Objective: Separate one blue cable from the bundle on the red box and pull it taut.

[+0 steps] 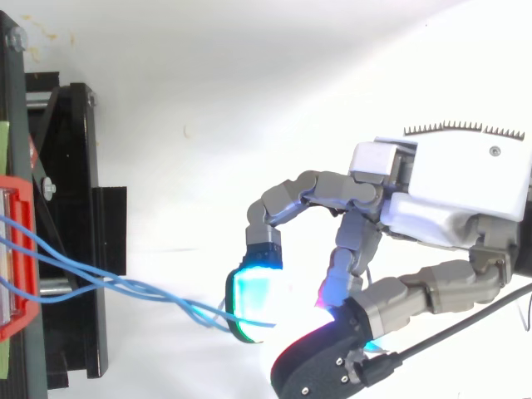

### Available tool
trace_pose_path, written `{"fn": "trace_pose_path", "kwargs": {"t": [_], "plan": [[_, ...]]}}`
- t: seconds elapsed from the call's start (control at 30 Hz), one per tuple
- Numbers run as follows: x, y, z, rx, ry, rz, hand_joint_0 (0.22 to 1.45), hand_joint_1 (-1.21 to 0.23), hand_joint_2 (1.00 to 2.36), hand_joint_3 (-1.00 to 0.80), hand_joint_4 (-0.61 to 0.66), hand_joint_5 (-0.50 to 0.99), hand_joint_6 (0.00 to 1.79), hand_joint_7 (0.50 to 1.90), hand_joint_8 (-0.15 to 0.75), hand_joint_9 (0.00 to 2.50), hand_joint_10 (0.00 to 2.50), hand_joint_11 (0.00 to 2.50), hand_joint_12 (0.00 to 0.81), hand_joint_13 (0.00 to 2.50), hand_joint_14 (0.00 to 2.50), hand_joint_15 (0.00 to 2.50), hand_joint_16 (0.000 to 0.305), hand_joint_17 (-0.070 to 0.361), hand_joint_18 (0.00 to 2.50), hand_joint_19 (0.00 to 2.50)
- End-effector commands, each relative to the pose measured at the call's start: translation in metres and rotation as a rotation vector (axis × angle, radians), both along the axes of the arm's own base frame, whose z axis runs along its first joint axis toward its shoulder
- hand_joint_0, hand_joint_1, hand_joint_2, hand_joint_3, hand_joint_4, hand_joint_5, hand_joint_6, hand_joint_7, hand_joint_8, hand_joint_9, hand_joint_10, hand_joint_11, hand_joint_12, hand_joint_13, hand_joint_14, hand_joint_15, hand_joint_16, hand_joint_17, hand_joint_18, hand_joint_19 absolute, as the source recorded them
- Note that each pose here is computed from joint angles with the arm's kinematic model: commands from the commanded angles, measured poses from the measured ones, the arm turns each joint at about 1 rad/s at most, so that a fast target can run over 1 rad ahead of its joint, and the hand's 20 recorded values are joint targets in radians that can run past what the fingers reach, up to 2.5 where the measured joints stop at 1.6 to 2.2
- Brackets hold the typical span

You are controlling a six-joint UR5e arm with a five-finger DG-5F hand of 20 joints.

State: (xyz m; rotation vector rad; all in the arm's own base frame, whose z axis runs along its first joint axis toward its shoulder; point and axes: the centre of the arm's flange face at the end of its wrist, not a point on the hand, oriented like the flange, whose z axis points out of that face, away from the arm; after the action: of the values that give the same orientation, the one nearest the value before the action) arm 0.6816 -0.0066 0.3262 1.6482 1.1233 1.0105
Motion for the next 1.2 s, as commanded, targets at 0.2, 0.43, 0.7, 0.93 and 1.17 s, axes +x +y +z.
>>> {"fn": "trace_pose_path", "kwargs": {"t": [0.2,0.43,0.7,0.93,1.17], "plan": [[-0.0003,0.0009,-0.0002,0.001,0.003,0.001,0.66,-0.88,1.0,-0.49,0.01,-0.11,0.85,1.26,0.319,1.45,0.02,1.44,0.382,1.26,0.03,0.89,0.044,0.099,0.98,0.71],[-0.0014,0.0006,-0.0007,0.0,0.011,0.001,0.62,-0.76,1.0,-0.43,-0.04,-0.12,0.86,1.2,0.307,1.47,0.02,1.43,0.386,1.27,0.02,0.9,0.044,0.1,0.98,0.74],[-0.002,0.0005,-0.0003,0.0,0.011,0.001,0.61,-0.63,1.01,-0.4,-0.03,-0.11,0.84,1.21,0.295,1.49,0.02,1.41,0.39,1.26,0.03,0.9,0.045,0.102,0.97,0.76],[-0.0014,0.0006,-0.0007,0.0,0.011,0.001,0.62,-0.67,1.01,-0.34,-0.07,-0.08,0.77,1.15,0.271,1.52,0.03,1.22,0.366,1.26,0.02,0.8,0.044,0.099,0.99,0.72],[-0.0014,0.0017,-0.0007,-0.002,0.012,0.003,0.61,-0.7,1.01,-0.32,-0.08,-0.06,0.73,1.18,0.272,1.47,0.03,0.91,0.359,1.23,0.02,0.55,0.039,0.089,0.98,0.64]]}}
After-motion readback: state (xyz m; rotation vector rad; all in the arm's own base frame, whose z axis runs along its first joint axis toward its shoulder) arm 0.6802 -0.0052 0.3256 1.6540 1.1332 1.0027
